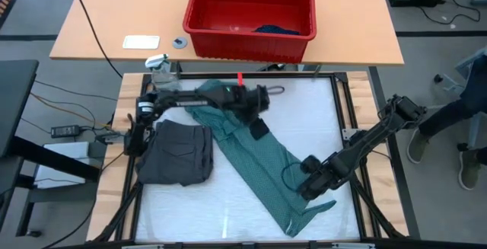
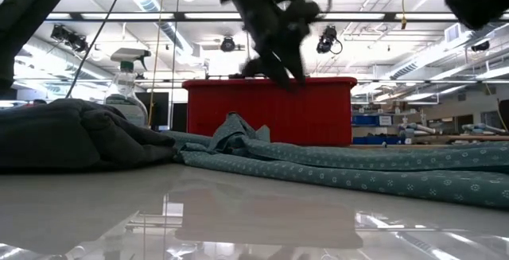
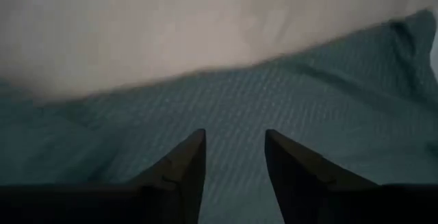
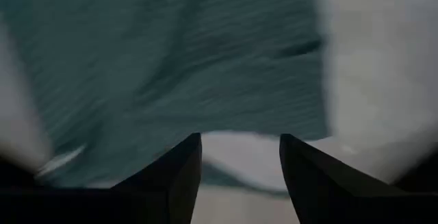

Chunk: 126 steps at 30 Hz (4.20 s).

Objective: Fold Laundry from Bin
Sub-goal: Fold the green polo shirt on the table

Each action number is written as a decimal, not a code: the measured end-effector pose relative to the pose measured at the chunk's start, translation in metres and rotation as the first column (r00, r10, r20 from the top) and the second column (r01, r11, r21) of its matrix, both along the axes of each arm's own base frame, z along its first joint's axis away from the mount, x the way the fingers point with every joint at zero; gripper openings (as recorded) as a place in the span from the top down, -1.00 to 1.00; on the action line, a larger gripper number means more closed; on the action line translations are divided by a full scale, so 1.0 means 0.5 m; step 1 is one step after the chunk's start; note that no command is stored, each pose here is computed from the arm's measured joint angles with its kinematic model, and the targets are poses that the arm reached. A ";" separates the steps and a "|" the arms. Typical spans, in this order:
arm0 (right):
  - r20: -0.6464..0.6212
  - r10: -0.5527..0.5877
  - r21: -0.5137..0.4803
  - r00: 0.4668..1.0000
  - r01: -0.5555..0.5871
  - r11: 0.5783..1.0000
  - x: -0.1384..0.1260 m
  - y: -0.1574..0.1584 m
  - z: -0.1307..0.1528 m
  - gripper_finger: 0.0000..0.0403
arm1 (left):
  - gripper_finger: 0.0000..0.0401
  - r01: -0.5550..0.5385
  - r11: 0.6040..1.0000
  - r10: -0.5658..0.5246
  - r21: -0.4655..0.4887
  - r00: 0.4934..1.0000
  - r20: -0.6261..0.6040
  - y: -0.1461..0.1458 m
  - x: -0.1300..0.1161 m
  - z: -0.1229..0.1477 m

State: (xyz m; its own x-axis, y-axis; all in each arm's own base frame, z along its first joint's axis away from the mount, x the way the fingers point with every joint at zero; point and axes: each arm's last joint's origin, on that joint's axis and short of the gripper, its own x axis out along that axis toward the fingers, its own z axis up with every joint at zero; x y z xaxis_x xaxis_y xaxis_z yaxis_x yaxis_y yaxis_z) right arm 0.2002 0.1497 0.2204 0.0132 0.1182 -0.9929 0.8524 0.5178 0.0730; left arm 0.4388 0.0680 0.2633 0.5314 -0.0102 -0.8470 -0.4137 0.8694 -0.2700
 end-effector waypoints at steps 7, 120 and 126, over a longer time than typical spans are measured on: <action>-0.120 -0.012 -0.048 0.993 0.006 0.999 -0.031 -0.019 -0.059 0.05 | 0.28 -0.041 0.999 0.041 -0.016 0.999 0.009 -0.009 0.033 -0.109; 0.535 -0.338 0.187 0.774 0.281 0.941 0.085 -0.418 -0.056 0.44 | 0.42 0.619 0.748 -0.592 0.240 0.785 -0.182 0.450 -0.089 -0.212; 0.571 -0.373 0.177 0.731 0.335 0.926 0.088 -0.435 -0.051 0.46 | 0.53 0.630 0.733 -0.595 0.258 0.777 -0.207 0.438 -0.078 -0.209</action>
